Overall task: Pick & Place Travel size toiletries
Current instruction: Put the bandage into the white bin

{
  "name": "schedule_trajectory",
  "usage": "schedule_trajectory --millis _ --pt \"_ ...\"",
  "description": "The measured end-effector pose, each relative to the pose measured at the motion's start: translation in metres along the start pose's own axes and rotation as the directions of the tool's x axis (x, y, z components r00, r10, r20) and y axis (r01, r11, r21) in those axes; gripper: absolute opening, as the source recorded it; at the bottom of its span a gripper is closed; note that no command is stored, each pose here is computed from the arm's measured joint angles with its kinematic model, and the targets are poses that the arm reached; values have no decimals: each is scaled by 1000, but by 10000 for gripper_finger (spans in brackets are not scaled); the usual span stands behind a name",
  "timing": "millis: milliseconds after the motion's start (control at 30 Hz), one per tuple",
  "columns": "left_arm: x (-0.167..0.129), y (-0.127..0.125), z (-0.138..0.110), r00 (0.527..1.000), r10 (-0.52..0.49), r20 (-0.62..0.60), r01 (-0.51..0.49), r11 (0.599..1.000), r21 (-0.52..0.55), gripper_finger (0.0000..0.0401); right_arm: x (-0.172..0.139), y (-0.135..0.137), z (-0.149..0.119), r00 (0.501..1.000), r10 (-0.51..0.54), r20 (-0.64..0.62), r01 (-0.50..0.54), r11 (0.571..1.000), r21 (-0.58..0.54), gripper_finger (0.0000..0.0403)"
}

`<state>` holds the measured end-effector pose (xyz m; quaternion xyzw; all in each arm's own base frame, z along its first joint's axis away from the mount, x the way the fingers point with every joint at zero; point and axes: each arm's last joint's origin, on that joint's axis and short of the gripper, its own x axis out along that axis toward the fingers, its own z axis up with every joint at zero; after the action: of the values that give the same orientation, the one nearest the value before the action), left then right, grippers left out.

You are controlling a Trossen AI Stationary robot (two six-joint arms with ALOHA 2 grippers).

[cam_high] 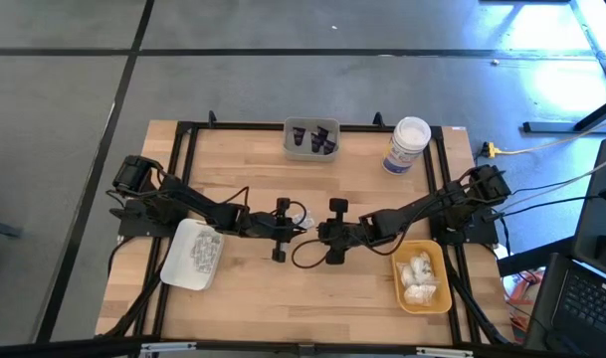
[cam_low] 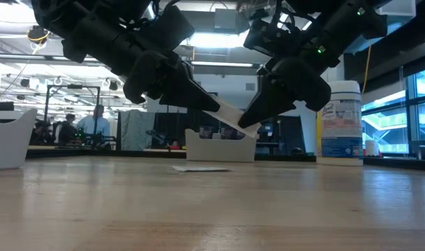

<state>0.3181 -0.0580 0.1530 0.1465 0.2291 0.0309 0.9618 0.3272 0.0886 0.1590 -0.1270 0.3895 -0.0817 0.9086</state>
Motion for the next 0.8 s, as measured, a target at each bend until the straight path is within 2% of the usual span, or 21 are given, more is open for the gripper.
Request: schedule_trajectory --millis 200,333,567,800 --pt "0 0 0 1000 0 0 0 1000 0 3 0 0 0 1000 4 0 -4 1000 4 12" --pt "0 0 0 1000 -1 -3 1 1000 1 3 -1 3 0 1000 10 2 -10 1000 -2 34" --pt "-5 2 -1 998 25 -60 -24 1000 15 3 -9 0 -6 997 6 -72 -2 999 51 121" --pt "-42 7 12 990 -3 -140 0 1000 -24 3 -25 -9 -12 986 -8 -165 29 992 123 204"
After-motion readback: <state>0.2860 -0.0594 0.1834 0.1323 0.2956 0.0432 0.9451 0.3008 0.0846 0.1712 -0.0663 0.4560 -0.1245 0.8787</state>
